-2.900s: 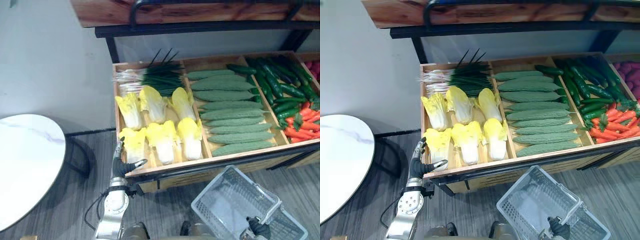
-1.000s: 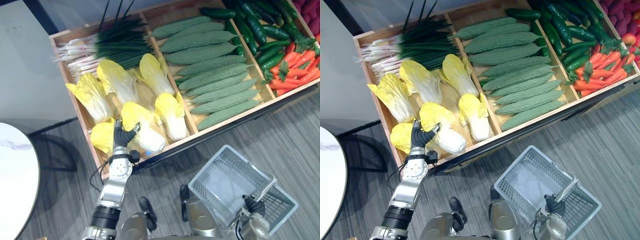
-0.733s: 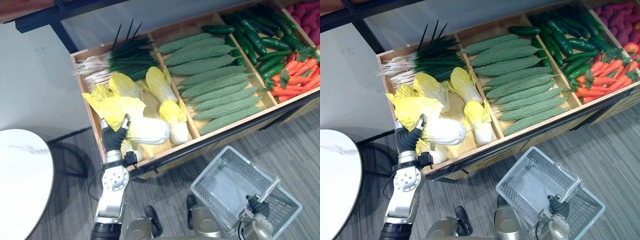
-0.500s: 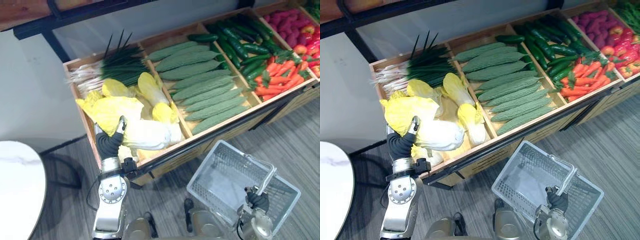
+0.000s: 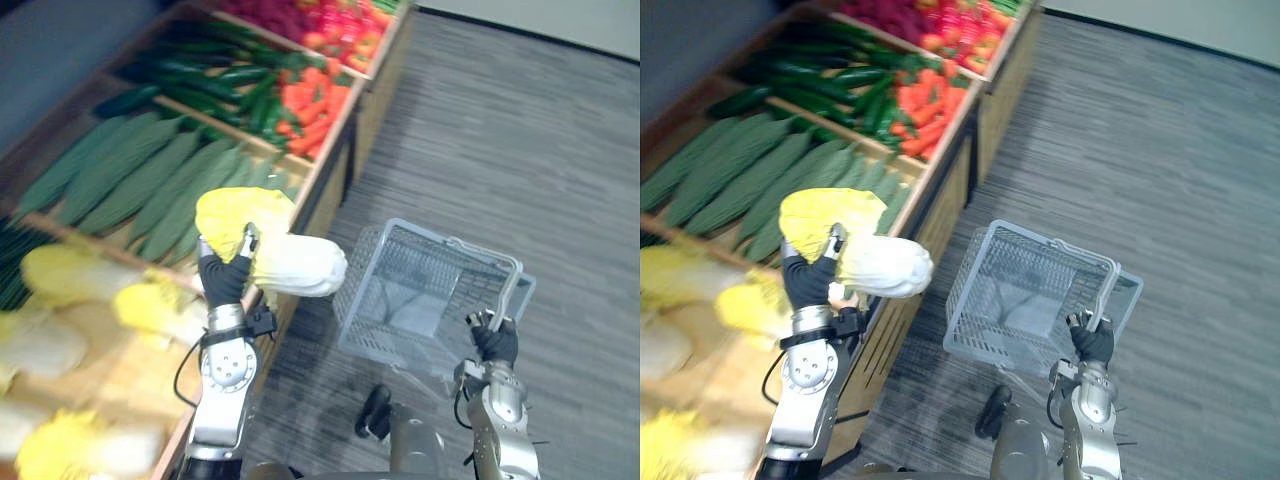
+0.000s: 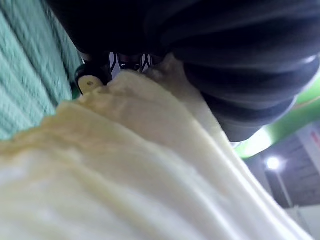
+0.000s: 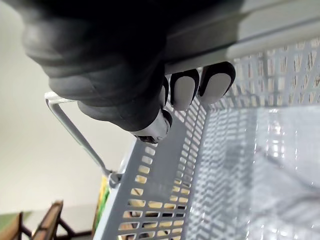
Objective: Pick vegetable in the basket
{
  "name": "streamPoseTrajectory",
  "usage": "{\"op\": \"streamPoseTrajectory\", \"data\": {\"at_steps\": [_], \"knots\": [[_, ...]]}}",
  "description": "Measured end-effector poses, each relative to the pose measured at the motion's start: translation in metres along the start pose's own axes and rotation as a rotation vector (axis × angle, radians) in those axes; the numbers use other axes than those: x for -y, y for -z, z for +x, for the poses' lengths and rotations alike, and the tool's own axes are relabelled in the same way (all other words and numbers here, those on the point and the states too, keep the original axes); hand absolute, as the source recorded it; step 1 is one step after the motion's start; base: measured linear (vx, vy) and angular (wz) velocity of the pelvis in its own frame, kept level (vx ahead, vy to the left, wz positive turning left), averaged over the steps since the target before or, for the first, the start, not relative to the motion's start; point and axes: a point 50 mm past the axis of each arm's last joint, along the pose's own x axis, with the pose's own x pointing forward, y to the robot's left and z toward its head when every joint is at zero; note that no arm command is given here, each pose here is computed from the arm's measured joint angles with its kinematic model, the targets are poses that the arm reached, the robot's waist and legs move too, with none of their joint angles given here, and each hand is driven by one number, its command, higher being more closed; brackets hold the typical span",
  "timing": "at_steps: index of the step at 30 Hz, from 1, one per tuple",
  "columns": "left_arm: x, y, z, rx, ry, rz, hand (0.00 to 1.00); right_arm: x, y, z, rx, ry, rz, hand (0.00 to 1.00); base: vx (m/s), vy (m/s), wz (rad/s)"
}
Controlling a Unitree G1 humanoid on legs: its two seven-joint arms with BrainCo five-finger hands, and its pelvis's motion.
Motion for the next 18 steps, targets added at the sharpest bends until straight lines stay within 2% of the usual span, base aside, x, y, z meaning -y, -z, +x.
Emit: {"op": "streamPoseTrajectory", "data": {"at_steps": [4,9,14,18], "knots": [[0.01,0.013,-0.006,-0.065,0.067,-0.011,1.0,-0.004,-0.007,0.006,0.032,-0.035,-0.025,1.0,0.29,0.045,-1.4],[0.02,0.025,-0.012,-0.126,0.107,-0.019,1.0,-0.001,-0.007,0.008,0.032,-0.05,-0.06,1.0,0.29,0.224,-1.15],[0.03,0.031,-0.018,-0.167,0.21,-0.022,1.0,-0.014,0.012,-0.005,-0.053,-0.115,-0.023,1.0,0.21,0.211,-0.27],[0.046,0.039,-0.024,-0.206,0.307,-0.006,1.0,-0.039,0.023,-0.019,-0.119,-0.267,0.04,1.0,0.09,0.063,-0.14]]}}
